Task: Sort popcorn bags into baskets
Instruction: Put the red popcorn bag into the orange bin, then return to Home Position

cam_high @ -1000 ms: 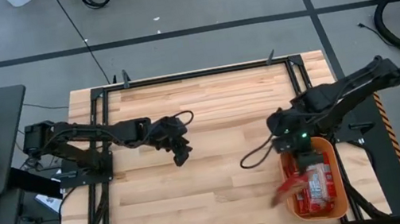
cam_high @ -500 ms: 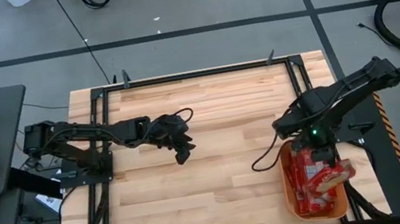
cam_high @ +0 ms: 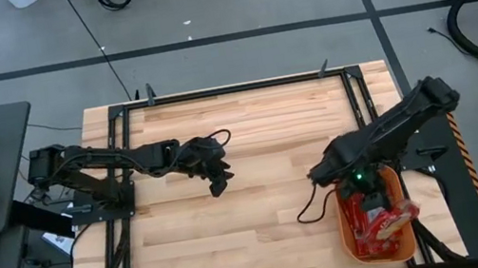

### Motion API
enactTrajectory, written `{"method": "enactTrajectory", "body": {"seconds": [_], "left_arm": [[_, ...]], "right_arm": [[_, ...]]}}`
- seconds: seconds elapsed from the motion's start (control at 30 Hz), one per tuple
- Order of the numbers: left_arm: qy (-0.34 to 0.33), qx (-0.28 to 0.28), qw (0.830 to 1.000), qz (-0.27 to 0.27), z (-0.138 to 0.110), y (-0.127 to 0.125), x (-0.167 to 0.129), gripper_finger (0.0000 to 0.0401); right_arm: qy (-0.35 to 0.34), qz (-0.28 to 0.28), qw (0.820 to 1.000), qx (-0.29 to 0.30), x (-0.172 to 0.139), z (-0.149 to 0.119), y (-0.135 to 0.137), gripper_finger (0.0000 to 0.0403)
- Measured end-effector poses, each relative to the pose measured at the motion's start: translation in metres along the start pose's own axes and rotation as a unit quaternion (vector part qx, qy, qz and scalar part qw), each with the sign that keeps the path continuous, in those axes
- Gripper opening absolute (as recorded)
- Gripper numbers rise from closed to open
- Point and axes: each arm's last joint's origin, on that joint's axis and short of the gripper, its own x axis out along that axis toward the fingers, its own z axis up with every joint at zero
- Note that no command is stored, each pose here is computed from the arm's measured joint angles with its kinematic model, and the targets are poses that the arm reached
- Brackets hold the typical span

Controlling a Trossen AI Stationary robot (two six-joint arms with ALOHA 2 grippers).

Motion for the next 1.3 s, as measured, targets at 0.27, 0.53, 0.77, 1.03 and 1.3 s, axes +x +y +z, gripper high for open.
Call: {"method": "enactTrajectory", "body": {"seconds": [0.27, 0.53, 0.77, 1.03, 1.3], "left_arm": [[0.001, 0.001, 1.000, -0.001, 0.000, 0.000, 0.000, 0.0172], [0.004, 0.003, 1.000, -0.008, 0.000, -0.001, 0.000, 0.0172], [0.012, 0.015, 1.000, -0.025, -0.001, -0.002, 0.000, 0.0172], [0.013, 0.031, 0.999, -0.022, -0.001, -0.001, 0.000, 0.0172], [0.027, 0.029, 0.999, -0.021, -0.003, 0.000, 0.000, 0.0172]], "right_arm": [[0.041, 0.013, 0.999, 0.020, 0.009, 0.034, -0.004, 0.0004], [0.059, -0.004, 0.997, 0.039, 0.017, 0.056, -0.010, 0.0051], [0.047, -0.026, 0.997, 0.061, 0.011, 0.059, -0.015, 0.0126], [-0.045, -0.113, 0.992, 0.020, -0.024, 0.059, 0.003, 0.0148], [-0.216, -0.247, 0.939, -0.097, -0.059, 0.035, 0.033, 0.0146]]}}
